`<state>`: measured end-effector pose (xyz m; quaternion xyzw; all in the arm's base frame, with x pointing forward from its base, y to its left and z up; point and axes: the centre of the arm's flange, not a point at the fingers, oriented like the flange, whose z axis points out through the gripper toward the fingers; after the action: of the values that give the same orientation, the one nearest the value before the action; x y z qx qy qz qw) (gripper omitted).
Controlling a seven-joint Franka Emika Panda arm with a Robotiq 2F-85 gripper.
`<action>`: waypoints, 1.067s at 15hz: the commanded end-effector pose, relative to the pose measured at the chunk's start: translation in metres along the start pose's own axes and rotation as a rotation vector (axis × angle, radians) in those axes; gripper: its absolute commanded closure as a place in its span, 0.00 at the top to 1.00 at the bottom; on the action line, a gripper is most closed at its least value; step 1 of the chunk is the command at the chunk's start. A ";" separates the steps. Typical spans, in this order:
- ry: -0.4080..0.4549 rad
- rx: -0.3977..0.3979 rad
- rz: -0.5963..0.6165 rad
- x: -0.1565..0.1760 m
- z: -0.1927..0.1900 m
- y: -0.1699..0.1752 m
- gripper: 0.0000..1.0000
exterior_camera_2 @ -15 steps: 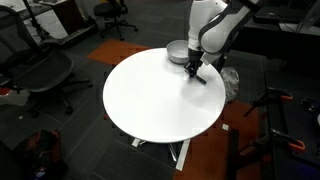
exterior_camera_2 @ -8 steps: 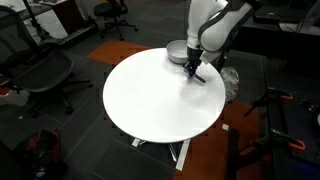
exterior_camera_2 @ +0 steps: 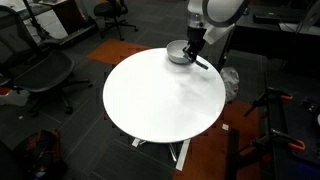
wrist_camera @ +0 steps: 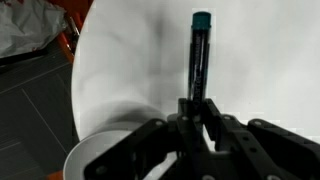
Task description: Put the marker in the bowl
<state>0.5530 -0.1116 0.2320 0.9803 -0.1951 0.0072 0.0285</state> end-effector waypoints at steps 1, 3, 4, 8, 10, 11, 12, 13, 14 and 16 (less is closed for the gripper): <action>0.035 -0.023 0.026 0.003 -0.053 0.012 0.05; 0.063 -0.033 0.040 0.013 -0.071 0.021 0.05; 0.073 -0.038 0.054 0.020 -0.079 0.025 0.05; 0.110 -0.054 0.093 0.050 -0.100 0.035 0.05; 0.121 -0.059 0.117 0.065 -0.105 0.039 0.05; 0.124 -0.058 0.125 0.072 -0.106 0.041 0.05; 0.120 -0.058 0.136 0.079 -0.106 0.042 0.05; 0.115 -0.059 0.142 0.085 -0.106 0.043 0.05; 0.106 -0.064 0.146 0.092 -0.102 0.043 0.05; 0.087 -0.073 0.151 0.102 -0.094 0.045 0.05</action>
<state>0.6043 -0.1772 0.3370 0.9642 -0.2495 0.0626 0.0643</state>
